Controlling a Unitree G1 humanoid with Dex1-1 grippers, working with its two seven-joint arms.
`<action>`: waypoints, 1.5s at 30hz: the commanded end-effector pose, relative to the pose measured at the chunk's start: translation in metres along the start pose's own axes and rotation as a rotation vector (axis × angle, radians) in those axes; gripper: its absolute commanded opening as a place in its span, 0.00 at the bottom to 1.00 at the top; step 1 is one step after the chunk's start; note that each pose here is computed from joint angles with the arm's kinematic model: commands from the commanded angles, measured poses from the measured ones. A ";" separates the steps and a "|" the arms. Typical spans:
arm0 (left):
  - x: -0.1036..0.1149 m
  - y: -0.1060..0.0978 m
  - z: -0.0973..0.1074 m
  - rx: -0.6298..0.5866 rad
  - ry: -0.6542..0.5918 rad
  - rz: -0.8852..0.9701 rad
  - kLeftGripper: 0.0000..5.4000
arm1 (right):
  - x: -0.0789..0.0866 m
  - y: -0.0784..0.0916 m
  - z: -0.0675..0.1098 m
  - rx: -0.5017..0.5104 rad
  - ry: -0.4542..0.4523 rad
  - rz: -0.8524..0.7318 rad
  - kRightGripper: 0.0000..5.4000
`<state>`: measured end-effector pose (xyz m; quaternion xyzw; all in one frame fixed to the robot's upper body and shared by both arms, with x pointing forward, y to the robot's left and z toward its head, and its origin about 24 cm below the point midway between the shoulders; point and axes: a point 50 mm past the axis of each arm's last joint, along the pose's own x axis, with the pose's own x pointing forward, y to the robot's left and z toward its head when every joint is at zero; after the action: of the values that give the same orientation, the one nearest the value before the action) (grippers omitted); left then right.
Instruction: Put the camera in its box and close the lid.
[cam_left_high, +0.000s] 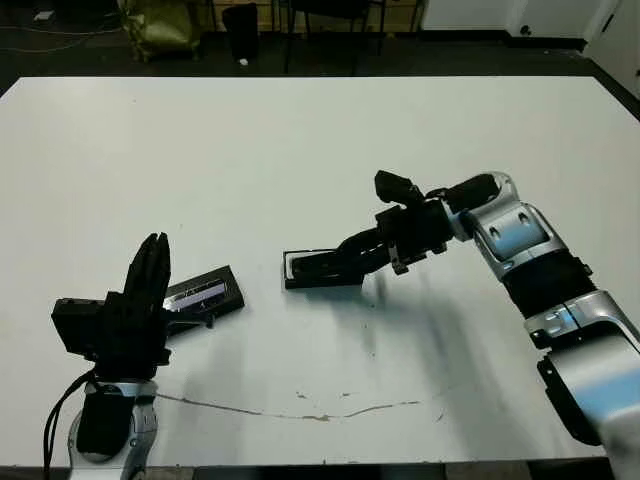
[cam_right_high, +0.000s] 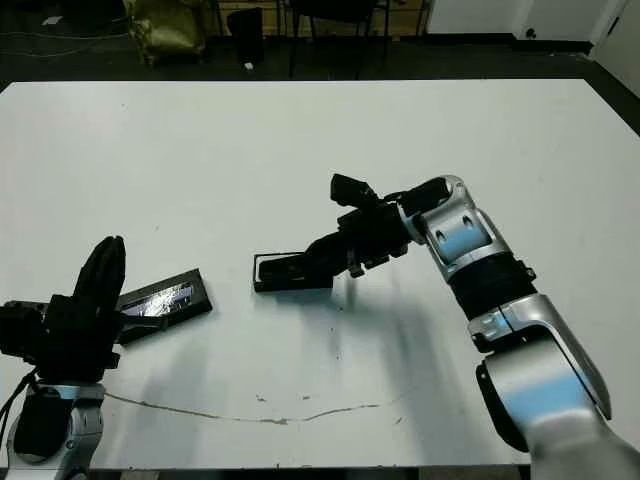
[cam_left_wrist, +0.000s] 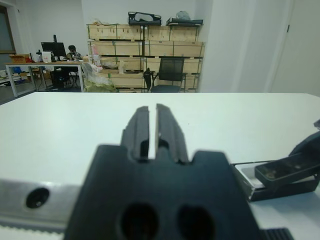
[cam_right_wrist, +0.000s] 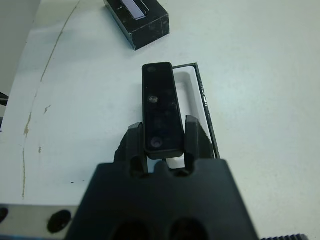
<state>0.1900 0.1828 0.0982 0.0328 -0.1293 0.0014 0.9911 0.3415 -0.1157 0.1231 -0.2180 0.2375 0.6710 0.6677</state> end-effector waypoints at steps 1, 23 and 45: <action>-0.003 0.001 -0.005 0.013 0.042 0.006 0.00 | 0.002 -0.002 0.001 -0.028 -0.002 -0.011 0.07; -0.005 -0.001 -0.007 0.008 0.041 -0.002 0.00 | -0.010 -0.012 0.004 -0.042 -0.036 -0.090 0.07; -0.008 -0.001 -0.006 0.011 0.045 0.002 0.00 | -0.007 -0.014 0.007 -0.104 0.040 -0.087 0.07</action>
<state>0.1862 0.1805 0.0957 0.0318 -0.1229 -0.0017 0.9919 0.3554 -0.1174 0.1337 -0.2664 0.1987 0.6488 0.6845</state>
